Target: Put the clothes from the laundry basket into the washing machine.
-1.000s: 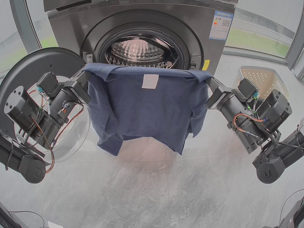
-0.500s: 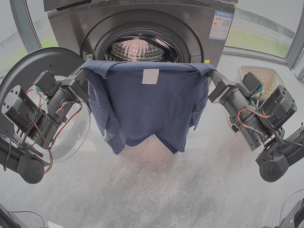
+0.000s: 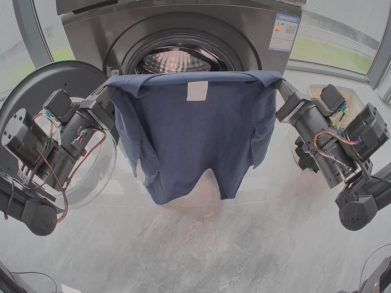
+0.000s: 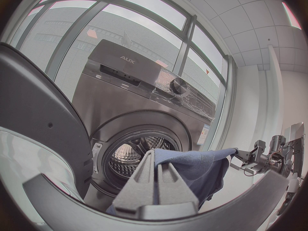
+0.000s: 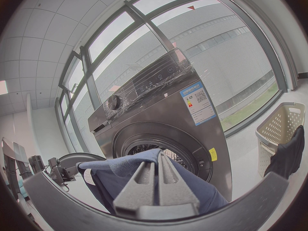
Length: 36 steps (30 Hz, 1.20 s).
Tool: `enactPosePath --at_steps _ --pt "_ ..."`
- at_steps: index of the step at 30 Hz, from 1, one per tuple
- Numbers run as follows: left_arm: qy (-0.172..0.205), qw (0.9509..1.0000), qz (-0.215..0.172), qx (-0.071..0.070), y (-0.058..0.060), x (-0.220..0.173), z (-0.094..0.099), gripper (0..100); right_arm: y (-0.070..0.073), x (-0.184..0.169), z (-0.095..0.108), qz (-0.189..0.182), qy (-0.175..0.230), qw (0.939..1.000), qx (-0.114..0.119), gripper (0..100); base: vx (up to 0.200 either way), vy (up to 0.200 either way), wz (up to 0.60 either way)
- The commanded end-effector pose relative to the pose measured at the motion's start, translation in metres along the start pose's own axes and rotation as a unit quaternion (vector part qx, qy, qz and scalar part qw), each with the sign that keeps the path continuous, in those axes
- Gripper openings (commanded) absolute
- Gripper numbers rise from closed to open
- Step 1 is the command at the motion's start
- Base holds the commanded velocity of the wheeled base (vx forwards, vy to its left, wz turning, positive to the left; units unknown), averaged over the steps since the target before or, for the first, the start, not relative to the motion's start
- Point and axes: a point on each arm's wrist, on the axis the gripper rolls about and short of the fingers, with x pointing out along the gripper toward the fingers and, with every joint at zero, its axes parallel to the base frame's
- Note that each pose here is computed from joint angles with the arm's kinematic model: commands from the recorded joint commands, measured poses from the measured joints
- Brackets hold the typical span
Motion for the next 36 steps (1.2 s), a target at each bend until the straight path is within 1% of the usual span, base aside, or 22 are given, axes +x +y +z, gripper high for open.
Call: enactPosePath --at_steps 1,10,14,15,18,22,23,24,26,28,30,31,32,33,35,36 --pt "0.002 1.0000 -0.001 -0.001 -0.001 -0.001 -0.001 0 0.000 -0.001 0.001 0.000 -0.001 1.0000 0.000 0 0.000 0.000 0.00" --pt "0.000 1.0000 -0.004 -0.003 -0.004 0.000 0.000 0 0.000 0.000 0.000 0.000 -0.001 1.0000 0.000 0 0.000 0.000 0.00" --pt "0.007 0.9997 -0.021 -0.013 -0.015 0.000 -0.004 0 0.000 -0.001 -0.003 -0.001 0.004 1.0000 0.001 0 0.000 0.000 0.00" --pt "0.012 0.9993 -0.030 -0.018 -0.021 0.001 -0.008 0 0.000 -0.001 -0.006 -0.002 0.009 1.0000 0.002 0 0.000 0.000 0.00" --pt "0.026 0.9985 -0.040 -0.026 -0.029 0.003 -0.018 0 -0.001 -0.003 -0.019 -0.003 0.029 0.9996 0.001 0 0.000 0.000 0.00" --pt "0.033 0.9979 -0.048 -0.029 -0.033 0.007 -0.026 0 -0.004 -0.006 -0.040 -0.008 0.064 0.9979 -0.004 0 0.000 0.000 0.00" --pt "0.035 0.9979 -0.047 -0.029 -0.033 0.007 -0.026 0 -0.004 -0.006 -0.041 -0.008 0.065 0.9978 -0.004 0 0.000 0.000 0.00" --pt "0.037 0.9976 -0.050 -0.031 -0.034 0.009 -0.029 0 -0.006 -0.009 -0.048 -0.009 0.079 0.9968 -0.005 0 0.000 0.000 0.00" --pt "0.042 0.9974 -0.049 -0.031 -0.035 0.012 -0.036 0 -0.011 -0.019 -0.063 -0.016 0.113 0.9935 -0.009 0 0.000 0.000 0.00" --pt "0.037 0.9975 -0.051 -0.032 -0.036 0.013 -0.033 0 -0.014 -0.028 -0.072 -0.019 0.140 0.9900 -0.011 0 0.000 0.000 0.00" --pt "0.032 0.9976 -0.052 -0.032 -0.036 0.013 -0.030 0 -0.013 -0.041 -0.080 -0.018 0.168 0.9855 -0.006 0 0.000 0.000 0.00" --pt "0.032 0.9976 -0.052 -0.033 -0.036 0.012 -0.030 0 -0.014 -0.043 -0.082 -0.020 0.173 0.9846 -0.005 0 0.000 0.000 0.00" --pt "0.032 0.9975 -0.053 -0.033 -0.037 0.011 -0.029 0 -0.016 -0.049 -0.089 -0.023 0.193 0.9810 -0.008 0 0.000 0.000 0.00" --pt "0.033 0.9974 -0.054 -0.033 -0.038 0.011 -0.029 0 -0.016 -0.052 -0.094 -0.022 0.203 0.9788 -0.010 100 0.000 0.000 0.00" --pt "0.032 0.9974 -0.055 -0.033 -0.038 0.012 -0.029 0 -0.014 -0.056 -0.101 -0.021 0.218 0.9756 -0.009 100 0.000 0.000 0.00" --pt "0.031 0.9974 -0.055 -0.034 -0.039 0.012 -0.029 0 -0.015 -0.062 -0.108 -0.023 0.236 0.9715 -0.012 100 0.000 0.000 0.00"
